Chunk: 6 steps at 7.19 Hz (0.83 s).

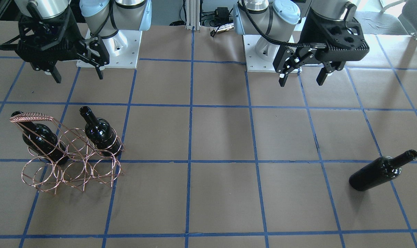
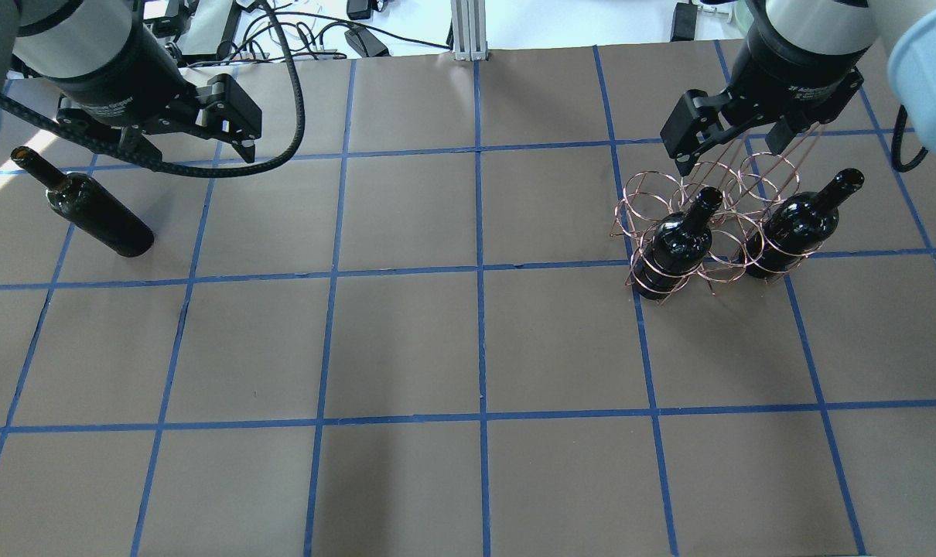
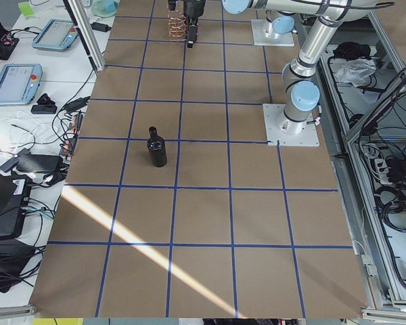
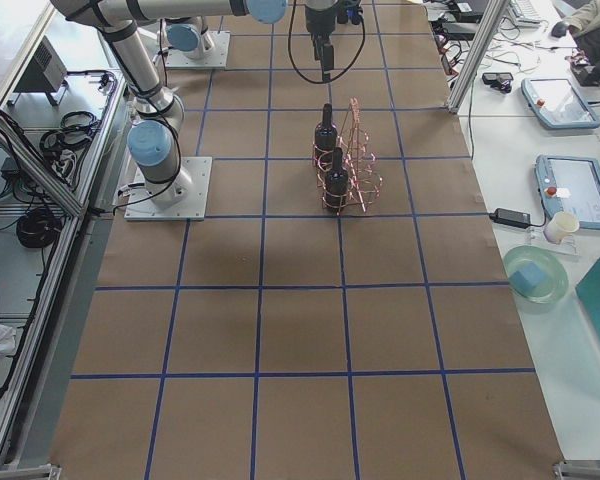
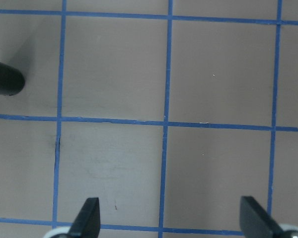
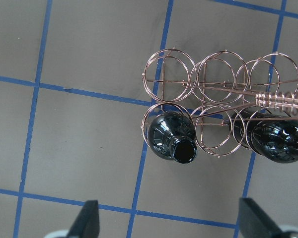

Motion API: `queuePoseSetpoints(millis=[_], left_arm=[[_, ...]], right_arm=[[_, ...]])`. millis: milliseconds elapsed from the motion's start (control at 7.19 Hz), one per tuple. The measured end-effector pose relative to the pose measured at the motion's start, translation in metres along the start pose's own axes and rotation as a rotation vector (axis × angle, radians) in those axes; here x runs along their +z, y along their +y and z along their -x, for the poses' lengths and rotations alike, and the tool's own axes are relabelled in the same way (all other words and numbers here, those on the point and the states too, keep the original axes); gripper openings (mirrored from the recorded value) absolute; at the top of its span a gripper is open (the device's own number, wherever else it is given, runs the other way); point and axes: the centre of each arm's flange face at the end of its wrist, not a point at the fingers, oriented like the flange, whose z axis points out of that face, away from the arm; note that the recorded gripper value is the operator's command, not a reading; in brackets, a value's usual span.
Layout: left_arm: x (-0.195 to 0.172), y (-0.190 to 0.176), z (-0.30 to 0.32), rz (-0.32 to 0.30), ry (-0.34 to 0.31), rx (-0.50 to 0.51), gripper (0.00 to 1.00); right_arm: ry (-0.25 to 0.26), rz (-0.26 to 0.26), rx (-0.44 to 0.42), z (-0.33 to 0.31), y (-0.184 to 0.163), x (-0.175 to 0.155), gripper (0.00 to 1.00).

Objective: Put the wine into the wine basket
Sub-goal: 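Lower the left gripper over the neck of the lying dark bottle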

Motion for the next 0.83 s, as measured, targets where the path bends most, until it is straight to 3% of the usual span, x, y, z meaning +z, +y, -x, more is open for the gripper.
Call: queuePoseSetpoints(millis=[417, 556, 834], left_arm=[[0.041, -0.038, 0.168, 0.060, -0.046, -0.188, 1.00], [0.059, -0.048, 0.216, 0.053, -0.055, -0.237, 1.00], [0.101, -0.075, 0.263, 0.024, -0.070, -0.226, 1.00]], right_arm=[[0.000, 0.008, 0.000, 0.000, 0.001, 0.004, 1.00], [-0.001, 0.009, 0.001, 0.000, 0.001, 0.006, 1.00], [-0.002, 0.011, 0.004, 0.000, 0.001, 0.008, 1.00]])
